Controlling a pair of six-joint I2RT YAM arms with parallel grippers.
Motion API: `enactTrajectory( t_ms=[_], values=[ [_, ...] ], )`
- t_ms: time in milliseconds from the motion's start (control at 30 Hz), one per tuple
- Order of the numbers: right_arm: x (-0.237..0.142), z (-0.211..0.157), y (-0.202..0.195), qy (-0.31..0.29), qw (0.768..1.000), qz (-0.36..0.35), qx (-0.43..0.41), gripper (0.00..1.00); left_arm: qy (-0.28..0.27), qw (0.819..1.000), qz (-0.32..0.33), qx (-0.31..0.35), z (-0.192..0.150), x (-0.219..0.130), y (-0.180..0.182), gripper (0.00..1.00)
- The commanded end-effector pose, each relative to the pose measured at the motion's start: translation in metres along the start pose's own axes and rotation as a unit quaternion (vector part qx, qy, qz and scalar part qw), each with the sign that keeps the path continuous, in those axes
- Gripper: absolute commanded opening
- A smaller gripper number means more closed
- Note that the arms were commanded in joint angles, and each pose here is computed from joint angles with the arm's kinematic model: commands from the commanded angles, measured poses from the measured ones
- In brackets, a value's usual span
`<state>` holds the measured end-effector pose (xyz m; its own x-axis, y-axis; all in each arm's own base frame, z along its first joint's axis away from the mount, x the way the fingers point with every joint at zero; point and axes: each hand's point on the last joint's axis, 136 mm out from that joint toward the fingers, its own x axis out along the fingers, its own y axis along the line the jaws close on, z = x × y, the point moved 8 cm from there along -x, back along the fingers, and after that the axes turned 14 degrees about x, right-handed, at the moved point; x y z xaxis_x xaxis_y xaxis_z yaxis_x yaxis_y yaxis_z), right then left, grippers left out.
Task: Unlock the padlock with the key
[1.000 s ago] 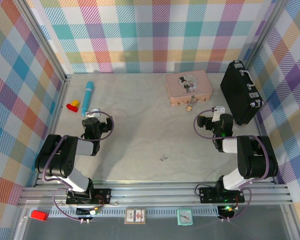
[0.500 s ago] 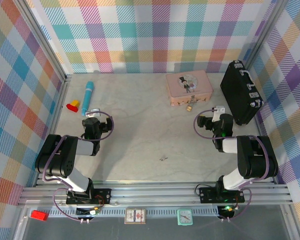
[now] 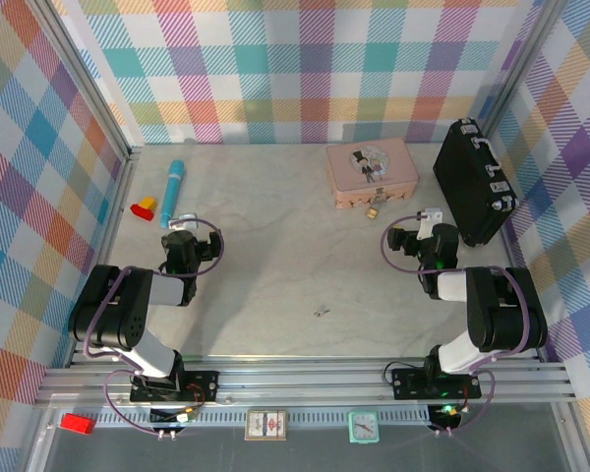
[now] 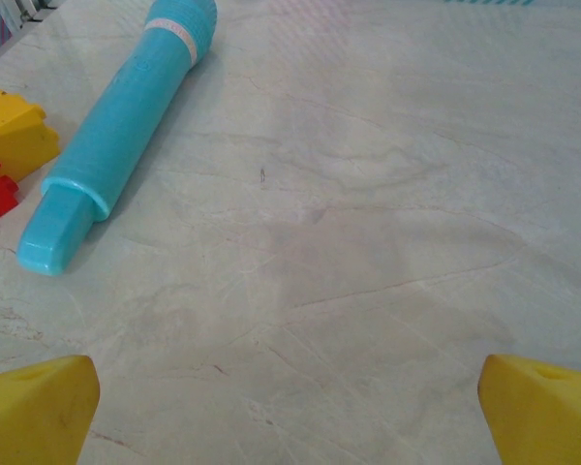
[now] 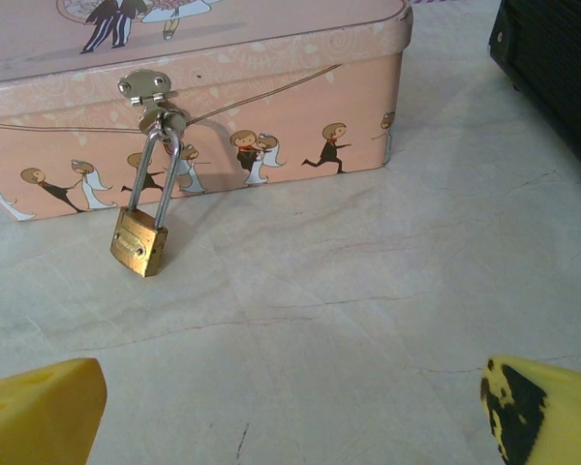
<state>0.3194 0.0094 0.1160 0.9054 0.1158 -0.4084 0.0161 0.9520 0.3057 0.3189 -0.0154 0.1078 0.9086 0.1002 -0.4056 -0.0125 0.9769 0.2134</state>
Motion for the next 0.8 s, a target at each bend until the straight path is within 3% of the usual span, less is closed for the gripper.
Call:
enactTrajectory(
  t_ms=[0,133,233,333,467,533,667,767],
  values=[
    [-0.013,0.019,0.012,-0.015,1.000,0.017,-0.009,0.99,-0.031,0.999,0.001,0.019,0.024,-0.013,-0.002,1.00],
    [-0.047,0.046,0.023,-0.040,0.999,0.020,0.011,0.99,-0.051,0.998,0.015,0.019,0.051,-0.048,-0.003,1.00],
    [-0.078,0.069,0.036,-0.049,0.996,0.042,0.054,0.99,-0.036,0.997,0.007,-0.073,0.080,-0.074,0.006,1.00],
    [-0.109,0.091,0.047,-0.039,0.991,0.045,0.120,0.99,0.027,0.984,0.018,-0.174,0.103,-0.096,0.016,1.00],
    [-0.148,0.098,0.046,-0.005,0.972,-0.015,0.233,0.99,0.130,0.968,-0.003,-0.213,0.111,-0.111,0.015,1.00],
    [-0.159,0.091,0.044,0.004,0.964,-0.026,0.263,0.99,0.167,0.961,-0.050,-0.213,0.108,-0.110,0.005,1.00],
    [-0.173,0.073,0.056,0.060,0.964,0.037,0.256,0.99,0.258,0.929,-0.188,-0.188,0.090,-0.105,-0.030,1.00],
    [-0.179,0.055,0.058,0.122,0.954,0.037,0.272,0.99,0.315,0.921,-0.192,-0.124,0.076,-0.115,-0.051,1.00]
  ],
)
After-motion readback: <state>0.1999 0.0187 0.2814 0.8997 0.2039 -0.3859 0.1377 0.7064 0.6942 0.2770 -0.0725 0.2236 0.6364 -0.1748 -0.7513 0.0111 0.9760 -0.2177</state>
